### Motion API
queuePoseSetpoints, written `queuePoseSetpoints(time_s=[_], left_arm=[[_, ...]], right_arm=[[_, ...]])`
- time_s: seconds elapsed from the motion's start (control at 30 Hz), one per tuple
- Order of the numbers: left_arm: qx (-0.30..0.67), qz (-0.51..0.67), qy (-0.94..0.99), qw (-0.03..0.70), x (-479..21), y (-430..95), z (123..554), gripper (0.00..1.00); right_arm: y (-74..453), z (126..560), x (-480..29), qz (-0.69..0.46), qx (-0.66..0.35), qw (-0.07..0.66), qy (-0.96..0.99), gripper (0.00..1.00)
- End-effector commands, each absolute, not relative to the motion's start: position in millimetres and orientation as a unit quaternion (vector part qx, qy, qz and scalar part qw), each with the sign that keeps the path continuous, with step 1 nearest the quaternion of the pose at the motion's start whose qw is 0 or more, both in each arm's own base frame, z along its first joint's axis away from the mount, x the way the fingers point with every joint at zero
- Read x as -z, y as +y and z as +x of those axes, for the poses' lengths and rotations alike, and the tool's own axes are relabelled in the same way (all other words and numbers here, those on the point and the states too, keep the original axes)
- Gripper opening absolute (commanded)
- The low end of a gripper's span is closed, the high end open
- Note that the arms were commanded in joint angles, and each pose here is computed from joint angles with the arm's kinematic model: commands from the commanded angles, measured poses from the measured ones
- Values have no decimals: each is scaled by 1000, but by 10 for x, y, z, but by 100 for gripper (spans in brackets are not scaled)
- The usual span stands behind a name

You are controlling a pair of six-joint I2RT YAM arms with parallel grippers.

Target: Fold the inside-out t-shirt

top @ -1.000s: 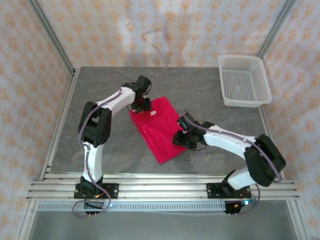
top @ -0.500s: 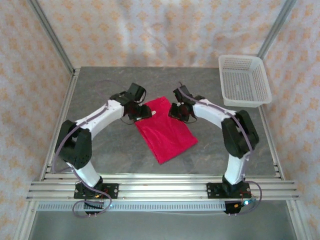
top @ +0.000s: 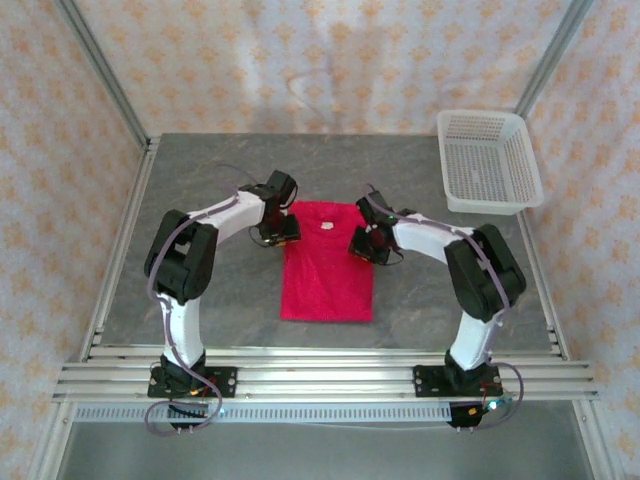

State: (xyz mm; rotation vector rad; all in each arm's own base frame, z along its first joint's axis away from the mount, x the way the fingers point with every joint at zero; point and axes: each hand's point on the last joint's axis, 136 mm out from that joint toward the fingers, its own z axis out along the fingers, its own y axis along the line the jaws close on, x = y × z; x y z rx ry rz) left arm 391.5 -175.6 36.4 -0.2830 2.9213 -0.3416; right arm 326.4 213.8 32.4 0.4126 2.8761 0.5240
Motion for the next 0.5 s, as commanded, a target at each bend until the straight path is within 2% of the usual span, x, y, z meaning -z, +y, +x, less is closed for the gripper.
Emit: queuePoseSetpoints(time_s=[0.0, 0.07, 0.17, 0.23, 0.33, 0.47], left_arm=[[96, -67, 986, 116, -652, -1680, 4011, 36], [120, -61, 983, 127, -815, -1752, 4057, 38], [160, -57, 976, 139, -940, -1815, 4129, 55], [191, -59, 970, 142, -959, -1840, 4185, 61], [213, -66, 965, 137, -890, -1803, 4257, 60], [221, -75, 964, 124, -793, -1753, 4310, 55]], right_arm=[[2061, 3334, -648, 124, -165, 135, 969, 37], [2021, 3472, -813, 97, -154, 165, 969, 45], [1868, 3663, -808, 80, -132, 182, 971, 52], [1755, 3741, -700, 80, -119, 176, 974, 54], [1665, 3805, -562, 76, -105, 166, 977, 56], [1715, 3874, -499, 62, -110, 164, 978, 57]])
